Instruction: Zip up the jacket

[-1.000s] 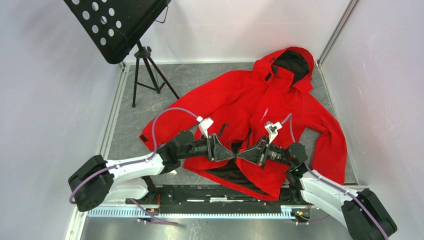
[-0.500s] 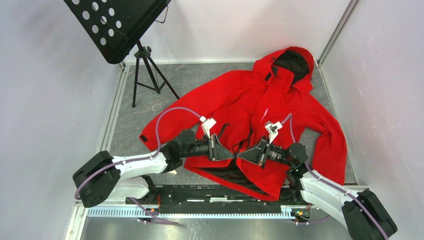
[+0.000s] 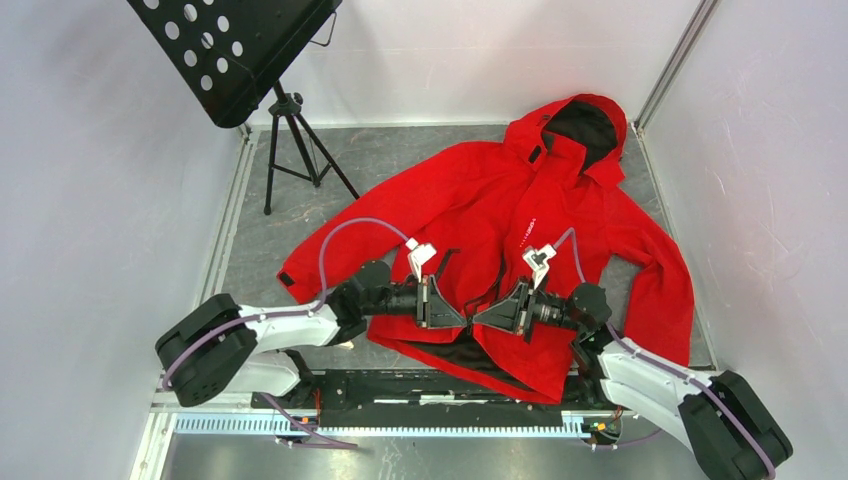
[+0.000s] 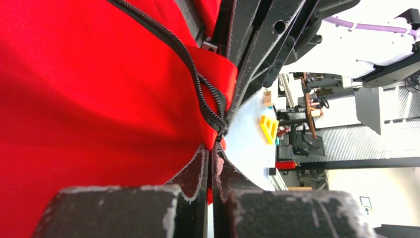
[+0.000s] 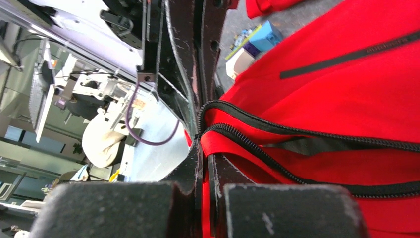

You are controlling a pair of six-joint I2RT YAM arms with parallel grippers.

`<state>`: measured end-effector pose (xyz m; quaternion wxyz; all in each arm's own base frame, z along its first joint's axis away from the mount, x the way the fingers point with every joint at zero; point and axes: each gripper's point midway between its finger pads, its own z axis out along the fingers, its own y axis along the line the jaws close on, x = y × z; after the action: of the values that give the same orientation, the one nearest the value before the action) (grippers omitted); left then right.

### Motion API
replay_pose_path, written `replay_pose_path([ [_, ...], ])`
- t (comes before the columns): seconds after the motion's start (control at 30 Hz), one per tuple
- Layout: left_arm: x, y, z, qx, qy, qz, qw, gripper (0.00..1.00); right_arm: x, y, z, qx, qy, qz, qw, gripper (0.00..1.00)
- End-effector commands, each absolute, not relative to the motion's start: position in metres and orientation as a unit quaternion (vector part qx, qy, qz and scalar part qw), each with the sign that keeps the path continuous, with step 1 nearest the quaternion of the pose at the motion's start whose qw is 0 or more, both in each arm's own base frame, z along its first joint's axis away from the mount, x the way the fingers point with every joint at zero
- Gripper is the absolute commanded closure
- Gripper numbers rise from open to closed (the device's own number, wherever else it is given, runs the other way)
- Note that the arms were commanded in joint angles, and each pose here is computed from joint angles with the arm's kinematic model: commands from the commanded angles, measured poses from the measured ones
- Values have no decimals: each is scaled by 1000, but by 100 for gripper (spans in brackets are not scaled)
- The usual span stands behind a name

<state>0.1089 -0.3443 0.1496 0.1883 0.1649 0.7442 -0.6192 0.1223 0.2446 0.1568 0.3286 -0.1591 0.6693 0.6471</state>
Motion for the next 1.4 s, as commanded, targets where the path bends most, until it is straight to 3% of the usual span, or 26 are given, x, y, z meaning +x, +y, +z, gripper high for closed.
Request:
replay_pose_path([
  [0.0,83,-339,135,182,750,-627,106,98,102,218,56,-144,767,557,284,97],
  [0.13,79,-340,123,170,756,-628,73,98,105,219,50,-161,782,538,271,86],
  [0.37,78,-341,108,149,763,-628,37,98,102,216,41,-169,793,524,260,77],
  [0.63,80,-340,100,138,763,-631,13,98,113,193,37,-210,849,413,254,48],
  [0.8,80,-340,98,136,765,-630,5,98,136,185,81,-243,844,361,313,28],
  [1.03,80,-339,96,131,768,-627,1,98,158,202,145,-321,802,287,413,23],
  [1.37,81,-338,97,129,767,-629,-2,98,93,263,173,-513,613,293,524,25],
])
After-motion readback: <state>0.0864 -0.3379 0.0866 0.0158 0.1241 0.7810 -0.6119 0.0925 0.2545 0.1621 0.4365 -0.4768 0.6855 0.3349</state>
